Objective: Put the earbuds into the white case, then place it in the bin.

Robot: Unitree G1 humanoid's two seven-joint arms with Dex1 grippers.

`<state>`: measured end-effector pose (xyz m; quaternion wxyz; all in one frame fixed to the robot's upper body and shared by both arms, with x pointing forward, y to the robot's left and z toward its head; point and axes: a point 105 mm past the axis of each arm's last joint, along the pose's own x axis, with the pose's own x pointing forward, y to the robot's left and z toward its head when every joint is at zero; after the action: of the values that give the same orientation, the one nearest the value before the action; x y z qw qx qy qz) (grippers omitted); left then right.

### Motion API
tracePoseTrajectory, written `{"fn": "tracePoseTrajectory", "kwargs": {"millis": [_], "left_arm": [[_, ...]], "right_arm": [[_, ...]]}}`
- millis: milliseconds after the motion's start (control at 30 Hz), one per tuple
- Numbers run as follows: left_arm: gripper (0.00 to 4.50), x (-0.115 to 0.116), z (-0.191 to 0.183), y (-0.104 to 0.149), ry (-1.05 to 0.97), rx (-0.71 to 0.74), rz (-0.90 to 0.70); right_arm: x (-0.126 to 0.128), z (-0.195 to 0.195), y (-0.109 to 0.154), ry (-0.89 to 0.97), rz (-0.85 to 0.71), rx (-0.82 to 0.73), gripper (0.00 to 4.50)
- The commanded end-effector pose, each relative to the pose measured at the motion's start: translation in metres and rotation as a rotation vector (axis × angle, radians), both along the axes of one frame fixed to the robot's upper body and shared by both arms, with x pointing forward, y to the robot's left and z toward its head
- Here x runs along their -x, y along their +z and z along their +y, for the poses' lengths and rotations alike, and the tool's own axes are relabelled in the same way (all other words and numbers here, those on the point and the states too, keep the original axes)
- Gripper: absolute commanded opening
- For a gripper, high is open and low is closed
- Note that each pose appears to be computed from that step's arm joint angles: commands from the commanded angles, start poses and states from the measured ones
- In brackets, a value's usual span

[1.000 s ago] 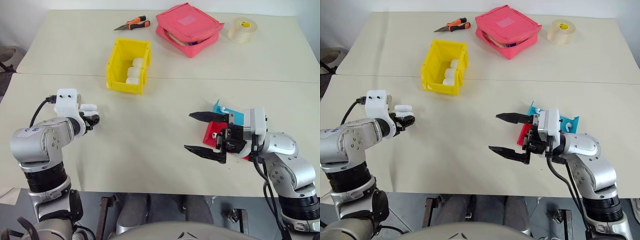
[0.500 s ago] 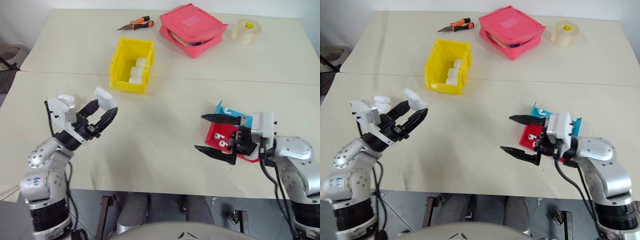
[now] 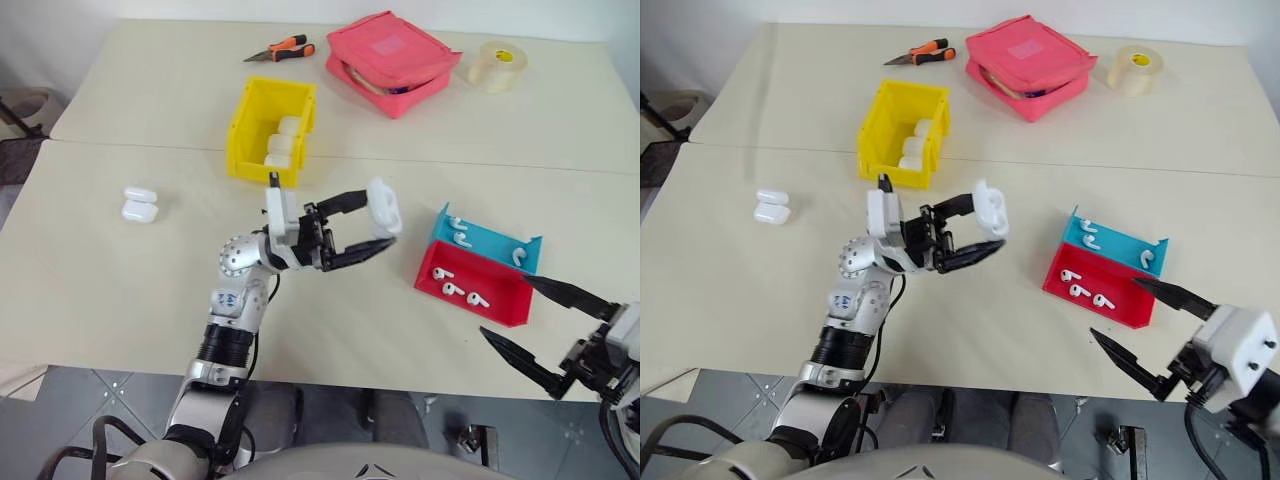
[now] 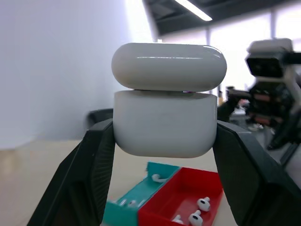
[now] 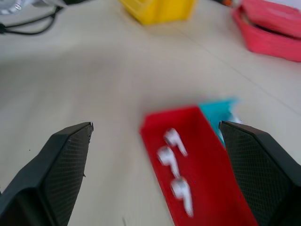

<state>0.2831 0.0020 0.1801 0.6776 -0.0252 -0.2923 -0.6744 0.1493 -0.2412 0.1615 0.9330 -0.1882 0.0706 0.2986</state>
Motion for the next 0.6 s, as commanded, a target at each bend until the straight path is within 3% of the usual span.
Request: {"fn": "tracePoseTrajectory", "kwargs": {"millis": [33,233,433,600], "left_arm": [[2.76,0.007,-0.009,0.003,-0.05,0.047,-0.073],[2.76,0.014,-0.009,-0.006,-0.105,0.035,-0.066],[2.76,0.024,-0.003,-0.014,-0.181,-0.019,-0.028],[2.76,0.025,0.002,-0.012,-0.142,-0.011,-0.021]], "right_arm": [[0.013,-0.02,-0.005,-0.124,0.105,0.084,4.5],[0.005,-0.021,-0.011,-0.105,0.248,0.138,4.5],[-0.031,-0.014,-0.013,-0.082,0.359,0.232,4.5],[-0.062,0.005,-0.018,0.059,0.435,0.343,4.5]]}}
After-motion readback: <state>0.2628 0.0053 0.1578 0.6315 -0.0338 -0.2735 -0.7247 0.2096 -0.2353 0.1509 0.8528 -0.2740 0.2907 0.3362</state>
